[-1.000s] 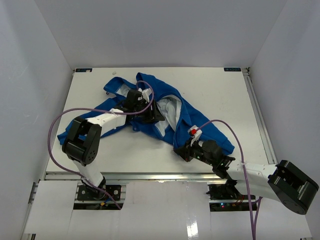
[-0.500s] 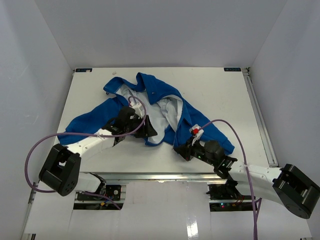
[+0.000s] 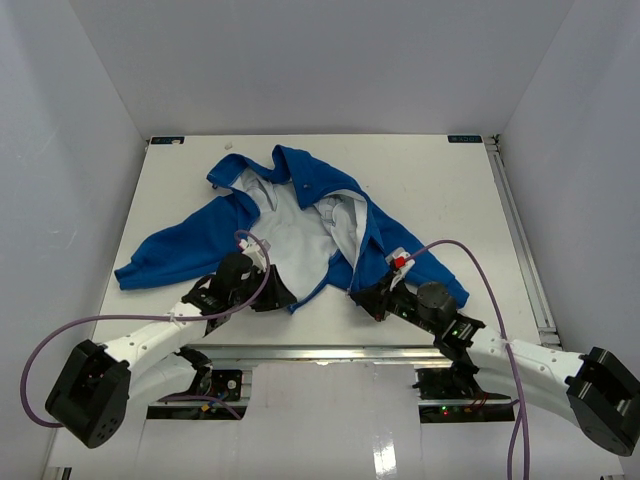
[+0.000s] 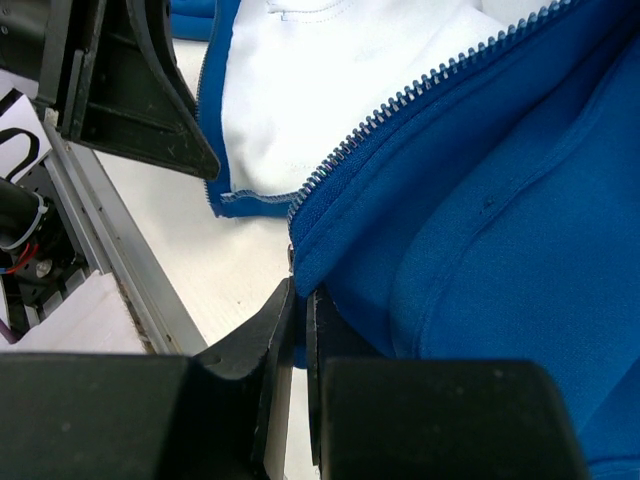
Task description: Zip up the jacket
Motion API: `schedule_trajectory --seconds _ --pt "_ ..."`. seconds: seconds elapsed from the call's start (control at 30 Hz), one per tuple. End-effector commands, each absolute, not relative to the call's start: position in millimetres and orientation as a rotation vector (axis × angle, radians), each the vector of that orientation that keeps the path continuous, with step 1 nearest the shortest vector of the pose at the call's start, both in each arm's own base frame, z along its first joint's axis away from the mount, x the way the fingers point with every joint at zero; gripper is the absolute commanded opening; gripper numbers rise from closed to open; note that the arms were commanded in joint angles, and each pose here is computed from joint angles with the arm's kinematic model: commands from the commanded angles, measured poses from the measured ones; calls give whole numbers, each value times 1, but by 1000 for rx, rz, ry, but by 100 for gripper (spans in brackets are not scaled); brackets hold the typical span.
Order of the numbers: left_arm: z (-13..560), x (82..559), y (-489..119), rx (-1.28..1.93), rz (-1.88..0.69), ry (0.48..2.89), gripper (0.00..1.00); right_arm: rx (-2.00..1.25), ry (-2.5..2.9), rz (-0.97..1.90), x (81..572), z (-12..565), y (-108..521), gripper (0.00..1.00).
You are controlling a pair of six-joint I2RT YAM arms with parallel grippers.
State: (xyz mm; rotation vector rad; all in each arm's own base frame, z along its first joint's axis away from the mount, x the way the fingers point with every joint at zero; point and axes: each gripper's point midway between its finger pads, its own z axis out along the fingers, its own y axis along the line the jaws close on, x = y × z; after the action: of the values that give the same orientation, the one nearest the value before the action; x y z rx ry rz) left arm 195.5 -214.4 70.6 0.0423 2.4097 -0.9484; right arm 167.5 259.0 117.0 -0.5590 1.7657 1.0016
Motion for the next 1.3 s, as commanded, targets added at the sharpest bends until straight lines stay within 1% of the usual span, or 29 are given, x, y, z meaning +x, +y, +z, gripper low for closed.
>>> schedule_trajectory --seconds 0.0,0.07,0.23,0.37,0.47,0.6,0.63,0.67,0.7,0.73,0.77,0.87,1.03,1.1,1.2,1.27 --pt "62 188 -214 -17 -991 2404 47 -544 1714 1043 168 139 265 8" --pt "55 183 -214 -23 -1001 2426 49 -544 1717 1047 167 139 265 8" --pt "41 191 -213 -58 -962 2435 54 -546 1718 1041 167 138 264 8" --pt "36 190 -216 -68 -961 2435 54 -545 1717 1032 167 137 262 8" --pt "42 188 -224 -65 -1021 2399 52 -542 1714 1031 167 138 261 8" --pt "46 185 -231 -63 -1098 2373 46 -544 1715 1030 168 138 262 8" --pt "48 184 -235 -53 -1128 2370 38 -545 1714 1031 168 139 262 8" --pt "49 181 -239 -38 -1164 2373 25 -545 1713 1032 168 139 262 8" --pt "50 178 -242 -21 -1195 2381 10 -545 1714 1030 168 139 262 8" --pt "51 176 -243 -18 -1204 2389 3 -546 1715 1029 168 139 262 8" --pt "52 177 -242 -27 -1194 2395 0 -547 1716 1027 168 140 262 8" --pt "69 188 -230 -93 -1134 2373 0 -549 1714 1025 168 144 262 8" --pt "123 212 -196 -225 -1076 2255 0 -551 1712 1034 166 147 261 8" --pt "137 221 -176 -267 -969 2242 0 -551 1713 1035 165 147 261 8" --pt "133 224 -150 -338 -784 2267 0 -553 1710 1036 165 149 261 8" --pt "130 223 -145 -363 -755 2272 0 -552 1709 1038 165 149 261 8"
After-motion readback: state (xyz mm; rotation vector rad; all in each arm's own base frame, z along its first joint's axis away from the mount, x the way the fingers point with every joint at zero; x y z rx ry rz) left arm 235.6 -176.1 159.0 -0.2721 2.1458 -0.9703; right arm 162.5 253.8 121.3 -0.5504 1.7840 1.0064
